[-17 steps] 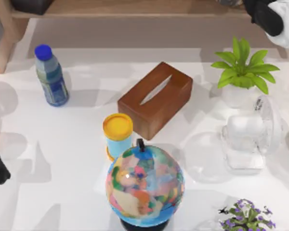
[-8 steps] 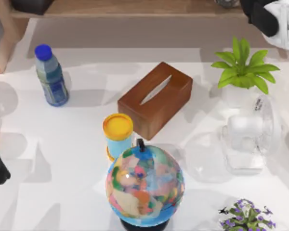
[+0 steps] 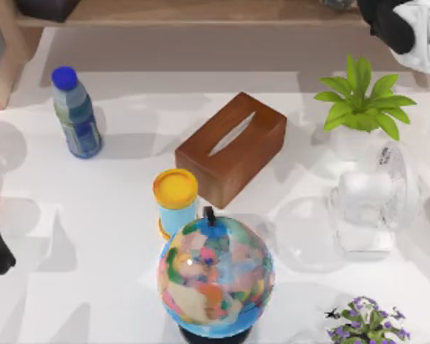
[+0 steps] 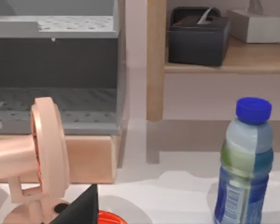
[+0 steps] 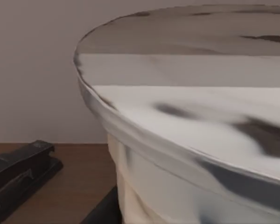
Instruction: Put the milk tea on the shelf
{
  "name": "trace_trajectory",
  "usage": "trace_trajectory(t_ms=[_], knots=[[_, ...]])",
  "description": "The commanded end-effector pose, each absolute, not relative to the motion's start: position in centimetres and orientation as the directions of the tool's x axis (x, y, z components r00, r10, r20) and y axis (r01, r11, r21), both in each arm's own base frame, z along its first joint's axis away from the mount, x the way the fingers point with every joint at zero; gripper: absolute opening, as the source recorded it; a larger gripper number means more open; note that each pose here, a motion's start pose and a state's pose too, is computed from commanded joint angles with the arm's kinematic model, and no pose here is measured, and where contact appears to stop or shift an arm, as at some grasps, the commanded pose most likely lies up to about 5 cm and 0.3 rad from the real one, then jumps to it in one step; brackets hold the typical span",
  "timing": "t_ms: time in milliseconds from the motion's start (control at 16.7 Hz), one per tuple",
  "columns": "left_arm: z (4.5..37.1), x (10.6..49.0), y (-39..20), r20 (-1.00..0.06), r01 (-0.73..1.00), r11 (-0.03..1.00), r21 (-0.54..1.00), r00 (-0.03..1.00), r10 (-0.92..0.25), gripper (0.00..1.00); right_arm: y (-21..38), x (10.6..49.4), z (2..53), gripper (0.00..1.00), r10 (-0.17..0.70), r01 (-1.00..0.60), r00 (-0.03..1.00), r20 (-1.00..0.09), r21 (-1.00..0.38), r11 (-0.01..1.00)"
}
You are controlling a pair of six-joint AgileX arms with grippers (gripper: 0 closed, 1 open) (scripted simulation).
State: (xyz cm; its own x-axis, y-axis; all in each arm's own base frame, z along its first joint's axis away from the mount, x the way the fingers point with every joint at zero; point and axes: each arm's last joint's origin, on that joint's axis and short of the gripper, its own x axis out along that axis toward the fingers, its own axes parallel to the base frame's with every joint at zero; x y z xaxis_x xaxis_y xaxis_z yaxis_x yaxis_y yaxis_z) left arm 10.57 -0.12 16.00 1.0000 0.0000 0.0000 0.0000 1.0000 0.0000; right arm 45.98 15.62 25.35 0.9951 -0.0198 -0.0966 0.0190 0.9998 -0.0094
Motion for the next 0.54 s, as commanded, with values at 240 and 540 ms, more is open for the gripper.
trace_trajectory(t_ms=[240, 540], knots=[[16.0, 10.57, -0.12, 0.0, 0.0, 1.0, 0.0, 1.0, 0.0, 1.0, 15.62, 45.98, 25.35, 1.0, -0.02, 0.019, 0.995, -0.097, -0.009, 1.0], [16.0, 10.57, -0.12, 0.0, 0.0, 1.0, 0.0, 1.0, 0.0, 1.0, 15.62, 45.98, 25.35, 1.0, -0.02, 0.019, 0.995, -0.097, -0.009, 1.0]])
